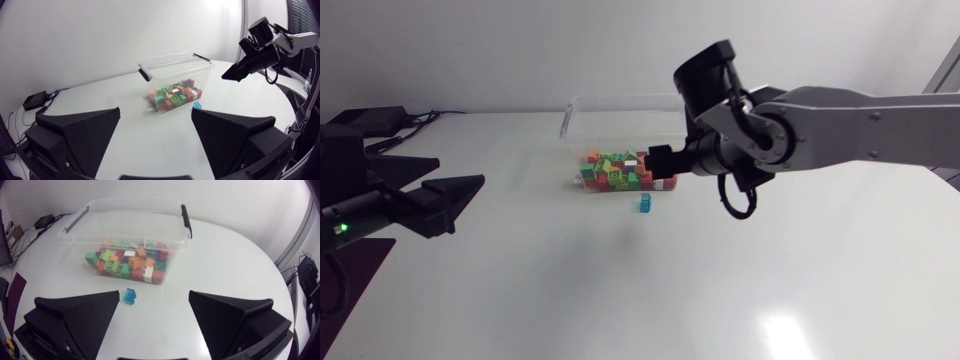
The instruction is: Place the duplo bricks in the container
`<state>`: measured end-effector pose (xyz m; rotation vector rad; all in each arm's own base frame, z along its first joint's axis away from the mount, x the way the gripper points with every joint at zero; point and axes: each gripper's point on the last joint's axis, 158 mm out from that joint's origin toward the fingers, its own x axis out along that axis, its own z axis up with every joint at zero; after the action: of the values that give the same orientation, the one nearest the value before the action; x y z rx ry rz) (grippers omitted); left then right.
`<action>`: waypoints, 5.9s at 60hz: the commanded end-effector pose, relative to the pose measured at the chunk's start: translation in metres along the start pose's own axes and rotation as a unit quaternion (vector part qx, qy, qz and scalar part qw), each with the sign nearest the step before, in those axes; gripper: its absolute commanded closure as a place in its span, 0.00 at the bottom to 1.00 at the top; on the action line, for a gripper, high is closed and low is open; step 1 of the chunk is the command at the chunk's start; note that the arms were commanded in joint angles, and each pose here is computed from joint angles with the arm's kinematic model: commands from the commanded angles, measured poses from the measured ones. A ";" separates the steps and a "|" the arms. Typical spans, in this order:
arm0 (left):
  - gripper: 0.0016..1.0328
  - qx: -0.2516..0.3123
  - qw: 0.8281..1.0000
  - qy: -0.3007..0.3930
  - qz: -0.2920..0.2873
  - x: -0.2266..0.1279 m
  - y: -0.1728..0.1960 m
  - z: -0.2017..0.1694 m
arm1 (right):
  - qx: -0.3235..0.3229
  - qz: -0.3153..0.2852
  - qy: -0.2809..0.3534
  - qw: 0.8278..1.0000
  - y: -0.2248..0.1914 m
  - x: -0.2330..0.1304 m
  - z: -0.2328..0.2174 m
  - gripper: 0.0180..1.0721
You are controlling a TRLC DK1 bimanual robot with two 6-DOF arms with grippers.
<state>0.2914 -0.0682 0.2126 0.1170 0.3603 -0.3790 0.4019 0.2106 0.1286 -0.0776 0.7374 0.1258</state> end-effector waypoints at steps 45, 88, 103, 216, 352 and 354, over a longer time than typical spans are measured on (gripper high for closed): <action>0.05 -0.035 0.998 -0.044 0.036 -0.027 -0.004 -0.038 | 0.041 -0.021 0.118 0.992 0.059 0.122 -0.083 0.12; 0.07 -0.045 0.991 -0.108 0.069 -0.055 -0.002 -0.042 | 0.082 -0.063 0.127 0.987 0.050 0.160 -0.088 0.60; 0.07 -0.050 0.990 -0.114 0.072 -0.061 -0.003 -0.044 | 0.069 -0.062 0.124 0.988 0.053 0.160 -0.093 0.68; 0.08 0.027 0.975 -0.164 0.146 -0.032 0.029 -0.069 | -0.002 0.014 -0.191 0.981 0.038 0.022 0.151 0.70; 0.05 0.040 0.975 -0.161 0.149 -0.032 0.029 -0.070 | 0.025 -0.234 -0.320 0.918 -0.251 -0.163 0.031 0.10; 0.05 0.039 0.975 -0.161 0.151 -0.032 0.030 -0.070 | 0.026 -0.236 -0.323 0.916 -0.252 -0.166 0.026 0.10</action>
<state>0.2519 -0.0205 0.1672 0.1648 0.0015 -0.1211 0.3445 -0.0451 0.2709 -0.1383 0.0616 -0.3048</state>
